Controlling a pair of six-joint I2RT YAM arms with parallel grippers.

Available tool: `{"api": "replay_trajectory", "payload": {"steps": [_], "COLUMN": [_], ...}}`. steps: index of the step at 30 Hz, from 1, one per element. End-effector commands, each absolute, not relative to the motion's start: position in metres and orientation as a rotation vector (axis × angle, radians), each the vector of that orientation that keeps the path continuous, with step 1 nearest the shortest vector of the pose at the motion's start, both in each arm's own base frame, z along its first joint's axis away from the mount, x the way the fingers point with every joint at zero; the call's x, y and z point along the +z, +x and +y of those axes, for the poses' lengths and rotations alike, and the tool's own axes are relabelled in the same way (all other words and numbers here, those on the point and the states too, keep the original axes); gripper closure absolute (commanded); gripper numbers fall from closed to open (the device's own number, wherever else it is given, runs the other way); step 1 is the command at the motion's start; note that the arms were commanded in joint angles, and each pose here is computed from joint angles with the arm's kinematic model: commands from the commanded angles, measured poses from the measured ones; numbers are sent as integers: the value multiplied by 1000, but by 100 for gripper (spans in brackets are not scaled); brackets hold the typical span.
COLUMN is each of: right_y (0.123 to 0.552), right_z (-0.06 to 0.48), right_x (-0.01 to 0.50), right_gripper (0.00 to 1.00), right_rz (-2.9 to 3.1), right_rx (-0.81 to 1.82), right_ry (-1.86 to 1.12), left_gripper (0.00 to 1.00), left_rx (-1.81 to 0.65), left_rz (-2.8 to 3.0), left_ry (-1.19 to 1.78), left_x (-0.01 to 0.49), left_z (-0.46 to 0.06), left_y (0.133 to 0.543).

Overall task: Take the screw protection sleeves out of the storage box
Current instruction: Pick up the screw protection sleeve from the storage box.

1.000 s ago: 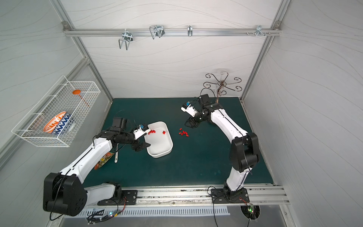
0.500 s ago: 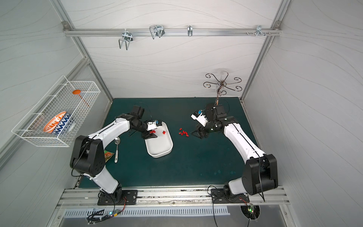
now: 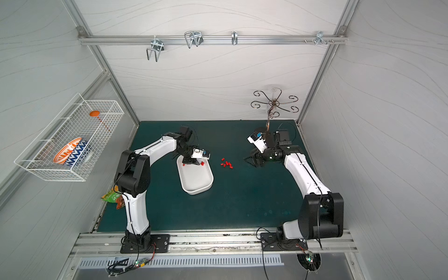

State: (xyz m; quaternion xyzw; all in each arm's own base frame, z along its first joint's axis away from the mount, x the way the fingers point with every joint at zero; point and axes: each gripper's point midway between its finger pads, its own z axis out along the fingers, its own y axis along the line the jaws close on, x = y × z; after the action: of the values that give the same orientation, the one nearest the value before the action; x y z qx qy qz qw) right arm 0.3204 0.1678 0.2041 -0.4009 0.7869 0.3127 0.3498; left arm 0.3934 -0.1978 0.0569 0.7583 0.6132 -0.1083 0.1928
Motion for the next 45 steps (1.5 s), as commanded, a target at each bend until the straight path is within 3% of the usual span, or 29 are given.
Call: {"api": "replay_trajectory", "payload": {"steps": [1,8,20,33,42,45], "right_y": [318,320,321,322,320,320], "right_z": [170,169,169,172,175,175], "right_x": [207,198,193,189,191,190], "right_gripper": [29,29,29,29,29,29], "right_rz": [2027,2053,2066,2081,2073,2074], "right_rx": [865,855,869,897,903,904], "right_ry": [-1024,-1029,-1030,-1029,-1045,-1045], "left_gripper": [59,61,75,63,59,64], "left_rx": [-296,-283,-279,-301,-330,-323], "left_rz": [1675,1675,1706,1704,1714,1691], "left_ry": [2184,2233,2301,2247,2170,2204], "left_x": [55,34,21,44,53,48], "left_z": [-204,-211,-205,-208,-211,-208], "left_y": [399,403,395,388,384,381]}}
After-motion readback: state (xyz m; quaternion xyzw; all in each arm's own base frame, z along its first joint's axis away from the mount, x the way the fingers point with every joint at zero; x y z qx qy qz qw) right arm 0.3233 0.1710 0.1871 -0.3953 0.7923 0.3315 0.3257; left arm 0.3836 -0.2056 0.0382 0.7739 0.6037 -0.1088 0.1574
